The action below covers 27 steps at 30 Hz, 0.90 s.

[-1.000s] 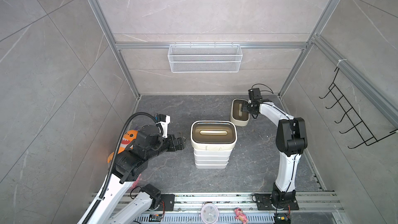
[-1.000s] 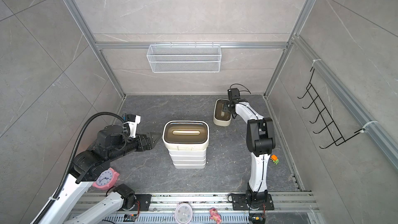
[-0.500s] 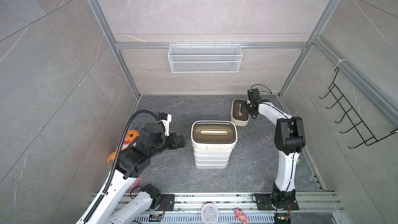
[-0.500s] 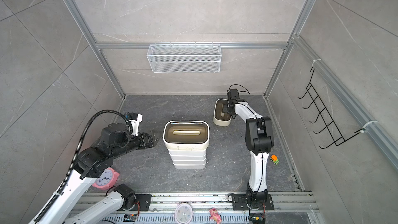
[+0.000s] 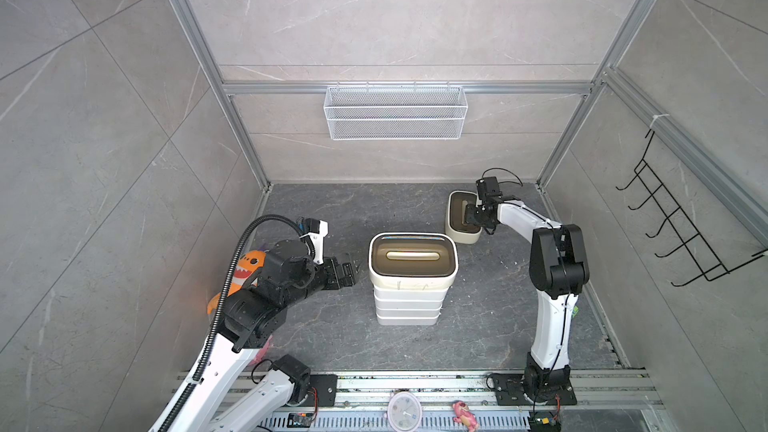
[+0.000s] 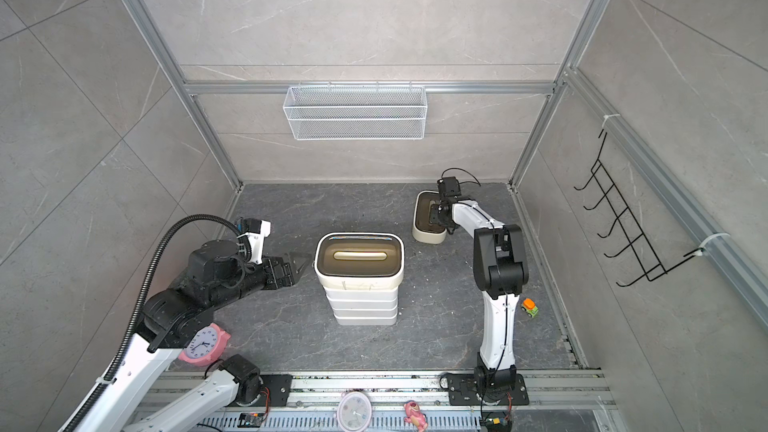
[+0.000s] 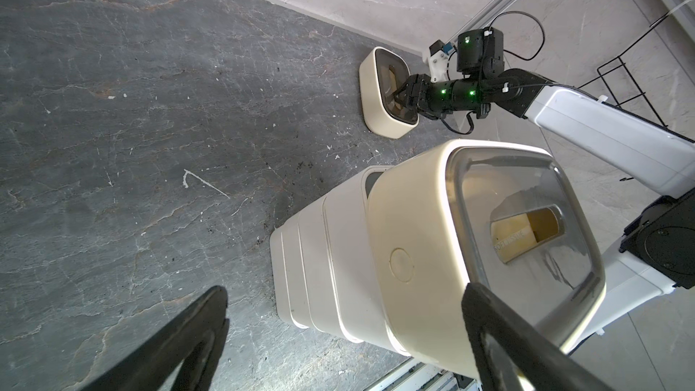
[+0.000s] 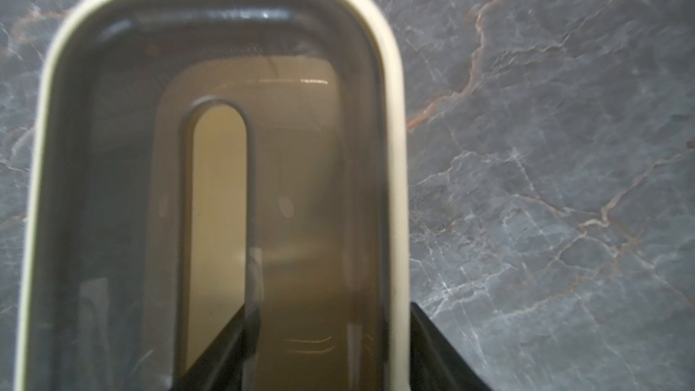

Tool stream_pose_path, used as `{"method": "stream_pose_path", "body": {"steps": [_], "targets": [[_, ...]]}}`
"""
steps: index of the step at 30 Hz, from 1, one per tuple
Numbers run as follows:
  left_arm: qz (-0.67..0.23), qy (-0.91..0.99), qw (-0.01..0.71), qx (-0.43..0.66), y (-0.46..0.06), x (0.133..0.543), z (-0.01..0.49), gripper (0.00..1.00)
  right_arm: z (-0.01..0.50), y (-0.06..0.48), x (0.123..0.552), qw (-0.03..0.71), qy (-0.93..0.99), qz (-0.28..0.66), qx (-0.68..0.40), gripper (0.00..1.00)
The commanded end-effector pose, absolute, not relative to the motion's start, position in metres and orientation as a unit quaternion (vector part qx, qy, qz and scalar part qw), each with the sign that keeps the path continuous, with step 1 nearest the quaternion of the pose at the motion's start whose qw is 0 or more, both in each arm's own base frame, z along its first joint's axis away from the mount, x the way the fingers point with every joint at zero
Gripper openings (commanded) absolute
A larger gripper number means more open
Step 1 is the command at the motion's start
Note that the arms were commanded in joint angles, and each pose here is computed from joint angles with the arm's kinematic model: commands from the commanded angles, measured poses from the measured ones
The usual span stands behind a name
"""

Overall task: Stack the tissue boxes
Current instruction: Pick up the tissue box from the center of the board.

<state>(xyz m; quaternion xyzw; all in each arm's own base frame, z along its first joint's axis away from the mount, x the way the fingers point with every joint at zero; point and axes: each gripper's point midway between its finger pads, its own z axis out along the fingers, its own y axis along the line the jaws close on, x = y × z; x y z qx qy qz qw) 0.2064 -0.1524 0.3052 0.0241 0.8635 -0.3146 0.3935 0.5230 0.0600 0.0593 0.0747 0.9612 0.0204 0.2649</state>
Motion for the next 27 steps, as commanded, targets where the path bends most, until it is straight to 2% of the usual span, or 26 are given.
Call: {"method": "stream_pose_path", "body": {"steps": [1, 7, 27], "targets": [[-0.325, 0.848, 0.417, 0.029, -0.151, 0.205, 0.325, 1.00, 0.061, 0.062, 0.518, 0.260, 0.963, 0.021, 0.068, 0.57], [-0.329, 0.845, 0.420, 0.034, -0.152, 0.203, 0.329, 1.00, 0.065, 0.062, 0.520, 0.262, 0.962, 0.021, 0.068, 0.54], [-0.324, 0.848, 0.418, 0.032, -0.148, 0.199, 0.325, 1.00, 0.080, 0.066, 0.544, 0.268, 0.962, 0.019, 0.052, 0.58]]}}
